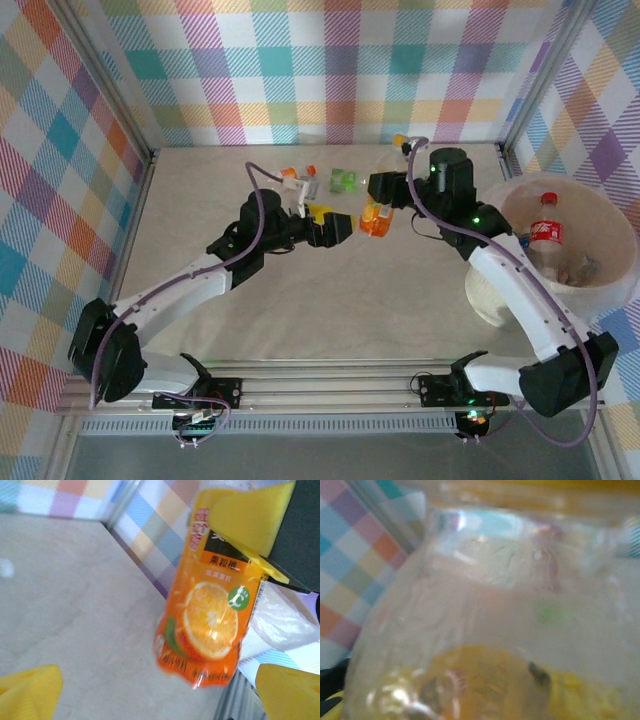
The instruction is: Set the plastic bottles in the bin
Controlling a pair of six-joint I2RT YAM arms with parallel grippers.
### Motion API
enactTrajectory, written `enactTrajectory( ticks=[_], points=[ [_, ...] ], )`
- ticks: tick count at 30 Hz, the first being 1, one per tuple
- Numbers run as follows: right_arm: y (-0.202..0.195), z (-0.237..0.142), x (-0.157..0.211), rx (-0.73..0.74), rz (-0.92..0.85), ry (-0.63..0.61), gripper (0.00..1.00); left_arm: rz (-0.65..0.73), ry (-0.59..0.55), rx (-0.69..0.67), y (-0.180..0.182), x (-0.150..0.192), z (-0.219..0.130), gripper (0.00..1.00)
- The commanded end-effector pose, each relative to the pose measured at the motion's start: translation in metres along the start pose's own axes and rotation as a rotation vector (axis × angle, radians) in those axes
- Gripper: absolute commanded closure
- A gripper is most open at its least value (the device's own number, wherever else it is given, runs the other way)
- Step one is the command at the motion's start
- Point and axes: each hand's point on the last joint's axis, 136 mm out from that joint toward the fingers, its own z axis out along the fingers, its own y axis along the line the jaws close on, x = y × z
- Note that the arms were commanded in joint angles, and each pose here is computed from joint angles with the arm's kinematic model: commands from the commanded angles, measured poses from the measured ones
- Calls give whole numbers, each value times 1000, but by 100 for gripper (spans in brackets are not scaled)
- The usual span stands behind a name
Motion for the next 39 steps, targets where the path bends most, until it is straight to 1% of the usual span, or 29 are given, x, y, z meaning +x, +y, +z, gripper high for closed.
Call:
enactTrajectory(
  ticks=[1,6,11,13,15,18,20,25,30,33,35,39],
  points=[
    [-33,-38,-30,249,-172,-67,49,25,-42,-114,17,-2,-11,0],
    [-55,-81,-63,468,-328,-133,50,16,-42,-224,37,1,-16,0],
    [-88,-135,-92,784,-480,-146,51,-5,-32,-317,56,4,-15,0],
    [-104,-156,-98,892,-488,-133,51,-12,-25,-330,59,6,-12,0],
    [-121,-175,-99,961,-464,-114,51,-18,-18,-328,60,7,-8,0],
    [-146,-205,-94,1065,-424,-83,53,-27,5,-323,61,9,-1,0],
    [-162,-219,-85,1122,-396,-40,53,-34,20,-325,62,11,2,0],
    [-190,-232,-52,1181,-305,119,53,-48,34,-334,66,14,7,0],
    [-212,-235,-16,1138,-127,270,54,-64,72,-328,66,18,15,0],
    [-225,-232,1,1116,-61,358,54,-72,93,-332,67,19,17,0],
    [-232,-230,9,1103,-23,395,53,-75,97,-335,67,20,18,0],
    [-241,-224,18,1069,50,424,50,-91,94,-334,67,19,19,0]
  ],
)
